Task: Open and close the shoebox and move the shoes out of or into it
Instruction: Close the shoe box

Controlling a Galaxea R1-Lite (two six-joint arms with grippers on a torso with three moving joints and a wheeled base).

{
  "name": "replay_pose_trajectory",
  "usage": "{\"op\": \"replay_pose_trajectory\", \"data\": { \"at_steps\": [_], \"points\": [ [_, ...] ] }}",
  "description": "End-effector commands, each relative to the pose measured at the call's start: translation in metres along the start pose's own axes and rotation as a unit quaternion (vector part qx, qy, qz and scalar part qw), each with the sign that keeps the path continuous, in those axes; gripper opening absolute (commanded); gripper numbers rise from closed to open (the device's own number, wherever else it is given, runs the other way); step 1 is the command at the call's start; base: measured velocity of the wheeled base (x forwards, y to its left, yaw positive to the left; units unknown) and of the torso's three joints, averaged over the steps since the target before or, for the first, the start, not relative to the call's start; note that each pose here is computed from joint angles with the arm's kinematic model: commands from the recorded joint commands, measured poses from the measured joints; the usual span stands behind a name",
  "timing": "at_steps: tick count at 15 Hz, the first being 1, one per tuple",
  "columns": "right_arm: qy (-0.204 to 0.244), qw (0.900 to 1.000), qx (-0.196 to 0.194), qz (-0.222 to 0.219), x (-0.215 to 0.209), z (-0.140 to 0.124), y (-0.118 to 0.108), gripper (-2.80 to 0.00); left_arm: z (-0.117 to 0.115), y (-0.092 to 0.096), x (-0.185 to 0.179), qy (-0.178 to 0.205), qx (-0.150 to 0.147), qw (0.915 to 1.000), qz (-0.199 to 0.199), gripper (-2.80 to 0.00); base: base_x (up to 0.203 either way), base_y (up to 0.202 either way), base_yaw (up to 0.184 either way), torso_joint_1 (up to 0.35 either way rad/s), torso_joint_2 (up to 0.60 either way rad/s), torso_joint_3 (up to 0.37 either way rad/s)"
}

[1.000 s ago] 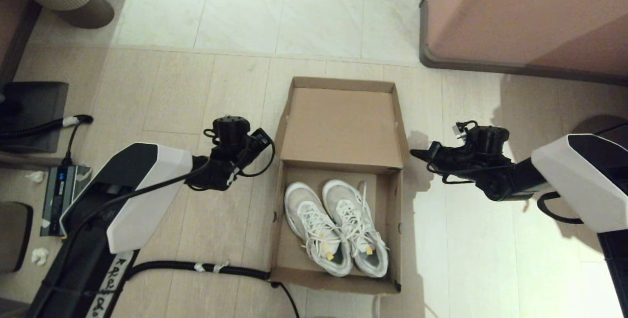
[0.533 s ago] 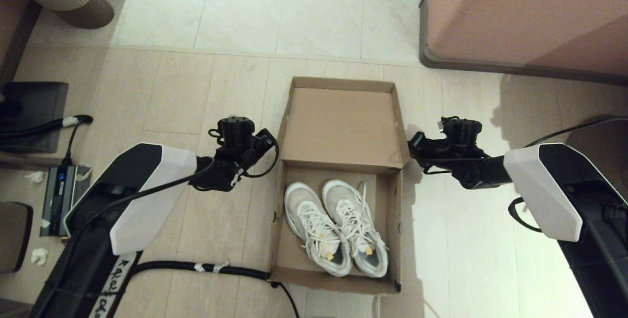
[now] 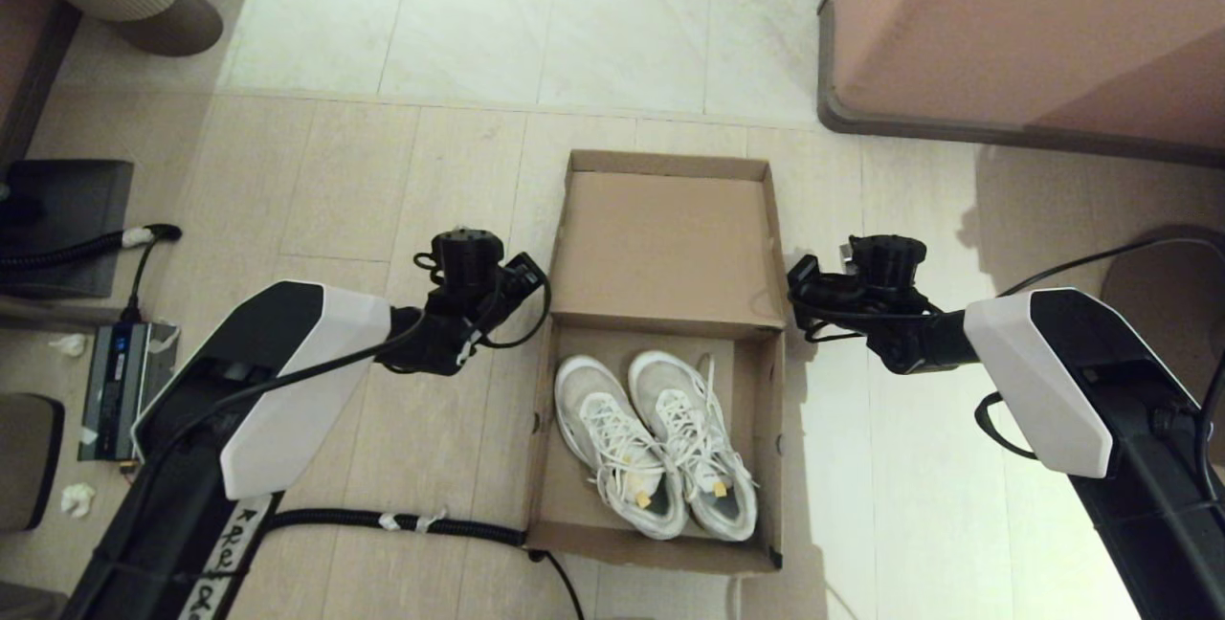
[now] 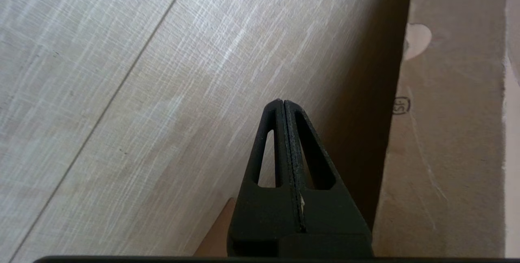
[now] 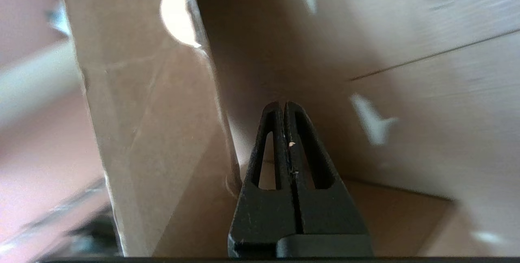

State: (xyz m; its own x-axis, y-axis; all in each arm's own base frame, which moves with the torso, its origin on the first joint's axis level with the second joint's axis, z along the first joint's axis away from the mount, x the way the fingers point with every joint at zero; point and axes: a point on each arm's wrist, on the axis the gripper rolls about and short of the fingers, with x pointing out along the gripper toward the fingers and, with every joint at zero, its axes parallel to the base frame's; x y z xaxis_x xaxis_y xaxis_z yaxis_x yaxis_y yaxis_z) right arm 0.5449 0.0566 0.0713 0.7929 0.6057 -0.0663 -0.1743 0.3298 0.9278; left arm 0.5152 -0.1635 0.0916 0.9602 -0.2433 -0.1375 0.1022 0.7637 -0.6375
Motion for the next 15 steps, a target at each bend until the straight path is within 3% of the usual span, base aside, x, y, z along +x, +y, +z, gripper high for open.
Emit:
{"op": "replay_pose_trajectory", "data": {
  "at_steps": [1,7,12,15],
  "points": [
    [0.001,0.999,0.031,0.024,-0.002,0.004,0.007,-2.8,-0.001,0.0,0.0,0.0,-0.002,1.0,0.0,-2.8,0.0,0.0,0.0,0.0,0.0,0.0],
    [0.043,0.993,0.075,0.08,-0.015,0.021,0.013,-2.8,-0.003,0.002,0.001,0.003,-0.002,1.0,0.0,-2.8,0.0,0.0,0.0,0.0,0.0,0.0],
    [0.119,0.971,0.119,0.171,-0.03,0.035,0.023,-2.8,-0.004,0.003,0.002,0.006,-0.002,1.0,-0.002,-2.8,0.0,0.0,0.0,0.0,0.0,0.0],
    [0.15,0.964,0.122,0.18,-0.032,0.035,0.026,-2.8,-0.005,0.005,0.002,0.007,-0.002,1.0,0.0,-2.8,0.0,0.0,0.0,0.0,0.0,0.0]
  ]
}}
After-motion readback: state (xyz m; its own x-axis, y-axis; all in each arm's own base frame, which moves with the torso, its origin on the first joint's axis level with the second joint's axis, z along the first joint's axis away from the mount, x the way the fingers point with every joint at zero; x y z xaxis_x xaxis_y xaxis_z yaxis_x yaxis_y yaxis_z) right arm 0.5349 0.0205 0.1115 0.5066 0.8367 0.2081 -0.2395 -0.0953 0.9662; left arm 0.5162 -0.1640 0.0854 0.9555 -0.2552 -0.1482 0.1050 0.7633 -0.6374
